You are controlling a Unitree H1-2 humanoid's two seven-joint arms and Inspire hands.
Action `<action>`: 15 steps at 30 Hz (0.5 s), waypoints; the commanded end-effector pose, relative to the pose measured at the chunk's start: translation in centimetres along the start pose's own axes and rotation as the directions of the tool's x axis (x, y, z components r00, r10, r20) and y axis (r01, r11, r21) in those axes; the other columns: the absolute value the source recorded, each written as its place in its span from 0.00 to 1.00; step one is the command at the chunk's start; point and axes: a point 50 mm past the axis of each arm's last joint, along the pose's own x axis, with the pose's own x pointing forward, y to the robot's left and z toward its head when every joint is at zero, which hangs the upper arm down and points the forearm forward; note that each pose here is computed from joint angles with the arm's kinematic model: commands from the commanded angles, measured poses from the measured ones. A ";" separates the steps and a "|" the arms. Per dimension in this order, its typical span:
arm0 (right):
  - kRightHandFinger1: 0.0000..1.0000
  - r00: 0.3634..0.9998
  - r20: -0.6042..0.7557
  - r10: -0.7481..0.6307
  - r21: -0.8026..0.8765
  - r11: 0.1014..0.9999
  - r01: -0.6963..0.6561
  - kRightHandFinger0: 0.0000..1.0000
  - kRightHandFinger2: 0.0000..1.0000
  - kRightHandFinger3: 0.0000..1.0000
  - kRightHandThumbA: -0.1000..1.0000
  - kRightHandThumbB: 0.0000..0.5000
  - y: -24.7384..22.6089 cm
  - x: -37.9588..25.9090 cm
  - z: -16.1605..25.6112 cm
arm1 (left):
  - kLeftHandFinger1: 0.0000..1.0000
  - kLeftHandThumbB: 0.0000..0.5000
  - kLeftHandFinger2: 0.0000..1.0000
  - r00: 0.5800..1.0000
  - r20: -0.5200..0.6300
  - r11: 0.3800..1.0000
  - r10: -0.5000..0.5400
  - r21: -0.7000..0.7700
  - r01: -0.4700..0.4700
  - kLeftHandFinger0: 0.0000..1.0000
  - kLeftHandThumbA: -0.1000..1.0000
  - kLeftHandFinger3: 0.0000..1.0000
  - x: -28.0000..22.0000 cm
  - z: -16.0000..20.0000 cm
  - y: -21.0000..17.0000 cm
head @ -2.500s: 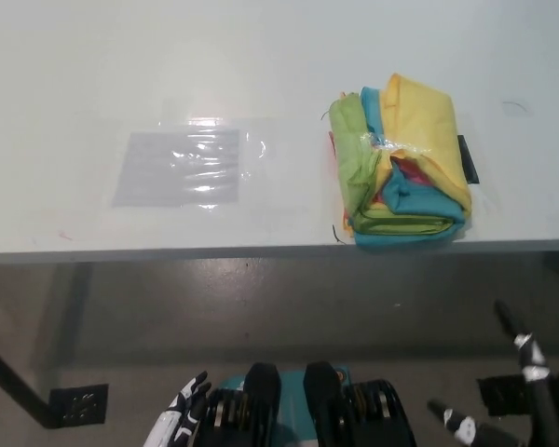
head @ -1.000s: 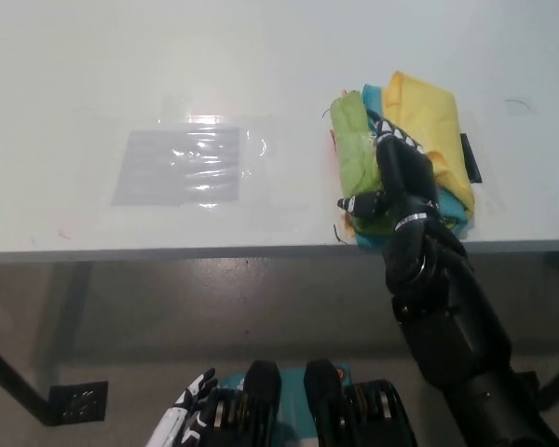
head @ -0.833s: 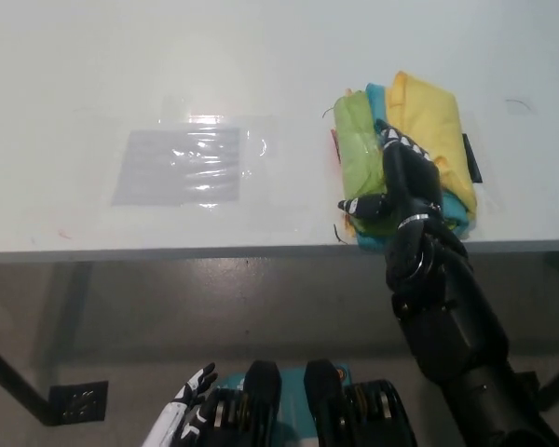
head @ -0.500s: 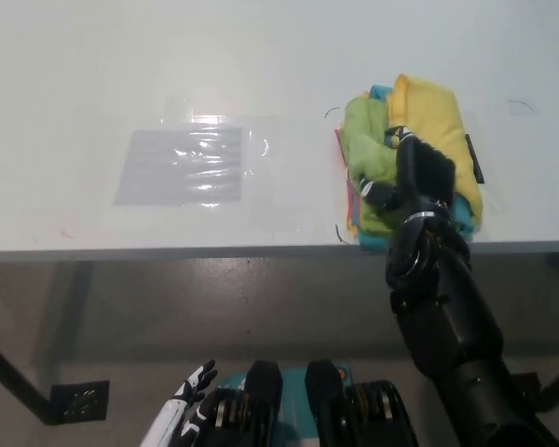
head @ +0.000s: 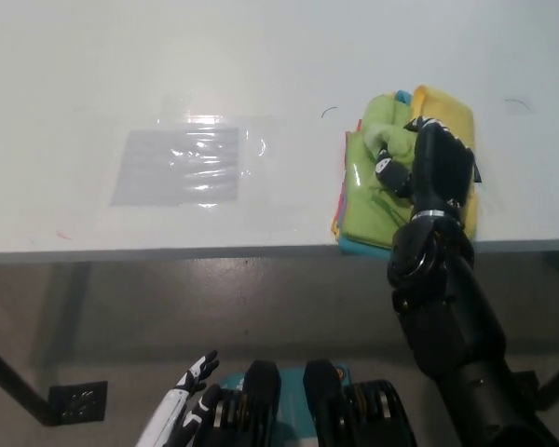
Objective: A stack of folded microfibre clothes with a single fold is kept infront of the robot. the robot uses its right hand to grab one end of the clothes and pulla it away from the other end to unfold
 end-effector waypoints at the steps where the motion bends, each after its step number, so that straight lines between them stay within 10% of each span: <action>1: 0.15 0.990 0.083 -0.112 0.118 0.988 0.102 0.00 0.46 0.28 0.11 0.41 -1.9 0.9 1.2 | 1.00 1.00 1.00 0.998 0.059 0.999 -0.008 0.035 0.006 1.00 1.00 1.00 0.7 1.0 0.8; 4: 0.12 0.969 0.132 -0.208 0.305 0.939 0.160 0.00 0.40 0.18 0.05 0.34 -2.6 0.9 0.8 | 1.00 1.00 1.00 0.998 0.058 0.999 -0.008 0.032 0.006 1.00 1.00 1.00 0.8 1.0 0.8; 10: 0.10 0.884 -0.043 -0.465 0.697 0.620 0.360 0.00 0.47 0.33 0.06 0.20 -5.4 0.9 -2.5 | 1.00 1.00 1.00 0.999 0.051 1.000 -0.010 0.023 0.009 1.00 1.00 1.00 0.6 1.0 0.9; 11: 0.11 0.867 -0.084 -0.492 0.724 0.568 0.392 0.01 0.54 0.40 0.21 0.21 -6.2 1.0 -3.3 | 1.00 1.00 1.00 0.999 0.051 1.000 -0.009 0.026 0.008 1.00 1.00 1.00 0.5 1.0 0.9; 15: 0.21 0.807 -0.233 -0.542 0.787 0.382 0.484 0.00 0.64 0.80 0.19 0.02 -9.5 1.6 -8.0 | 1.00 1.00 1.00 0.999 0.042 0.999 -0.010 0.035 0.009 1.00 1.00 1.00 0.4 0.8 1.0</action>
